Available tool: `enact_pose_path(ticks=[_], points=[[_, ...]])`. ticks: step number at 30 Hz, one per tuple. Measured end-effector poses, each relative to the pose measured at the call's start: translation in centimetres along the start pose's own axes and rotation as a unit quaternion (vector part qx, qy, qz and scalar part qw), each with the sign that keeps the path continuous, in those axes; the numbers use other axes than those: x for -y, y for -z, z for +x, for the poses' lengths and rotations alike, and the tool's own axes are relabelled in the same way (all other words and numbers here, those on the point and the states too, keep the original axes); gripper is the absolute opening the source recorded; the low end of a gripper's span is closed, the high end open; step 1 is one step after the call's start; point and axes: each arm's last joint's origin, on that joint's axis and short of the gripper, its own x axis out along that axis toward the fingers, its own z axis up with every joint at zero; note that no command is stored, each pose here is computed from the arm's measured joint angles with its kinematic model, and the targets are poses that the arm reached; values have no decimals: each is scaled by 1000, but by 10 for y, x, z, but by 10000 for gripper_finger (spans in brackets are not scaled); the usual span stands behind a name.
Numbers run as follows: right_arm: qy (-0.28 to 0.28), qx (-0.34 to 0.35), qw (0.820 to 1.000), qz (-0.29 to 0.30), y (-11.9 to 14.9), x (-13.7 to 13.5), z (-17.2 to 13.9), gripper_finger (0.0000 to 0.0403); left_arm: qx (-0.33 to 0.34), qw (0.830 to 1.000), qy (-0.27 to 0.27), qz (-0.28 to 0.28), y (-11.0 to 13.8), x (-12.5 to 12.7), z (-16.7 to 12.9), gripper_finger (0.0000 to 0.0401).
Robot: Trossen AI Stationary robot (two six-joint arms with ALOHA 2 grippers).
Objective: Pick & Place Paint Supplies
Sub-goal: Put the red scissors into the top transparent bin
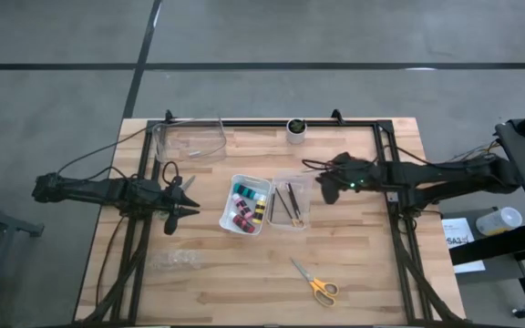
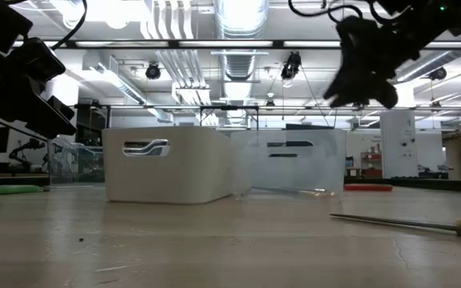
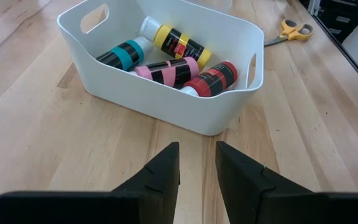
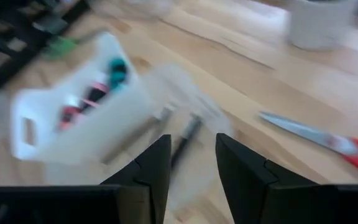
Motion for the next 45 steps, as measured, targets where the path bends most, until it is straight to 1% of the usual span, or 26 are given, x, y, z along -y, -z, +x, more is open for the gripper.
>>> enact_pose_path(ticks=[4,8,13,17,20,24,26,31,36,40,45], points=[[44,-25,999,10,1,15,-8,123,0,1000,0,0,0,0,0,108],[85,-40,996,-14,-1,28,-7,123,0,1000,0,0,0,0,0,108],[142,-69,987,-25,-9,45,-3,123,0,1000,0,0,0,0,0,108],[172,-129,976,-30,-10,60,7,123,0,1000,0,0,0,0,0,108],[187,-188,964,-27,-7,73,17,123,0,1000,0,0,0,0,0,108],[219,-244,945,-11,-1,85,30,123,0,1000,0,0,0,0,0,108],[227,-262,938,-17,1,89,36,123,0,1000,0,0,0,0,0,108],[234,-294,925,-61,5,95,49,123,0,1000,0,0,0,0,0,108],[264,-292,915,-90,-2,96,57,123,0,1000,0,0,0,0,0,108],[283,-286,911,-94,-9,96,63,123,0,1000,0,0,0,0,0,108],[273,-311,906,-86,-10,103,71,123,0,1000,0,0,0,0,0,108]])
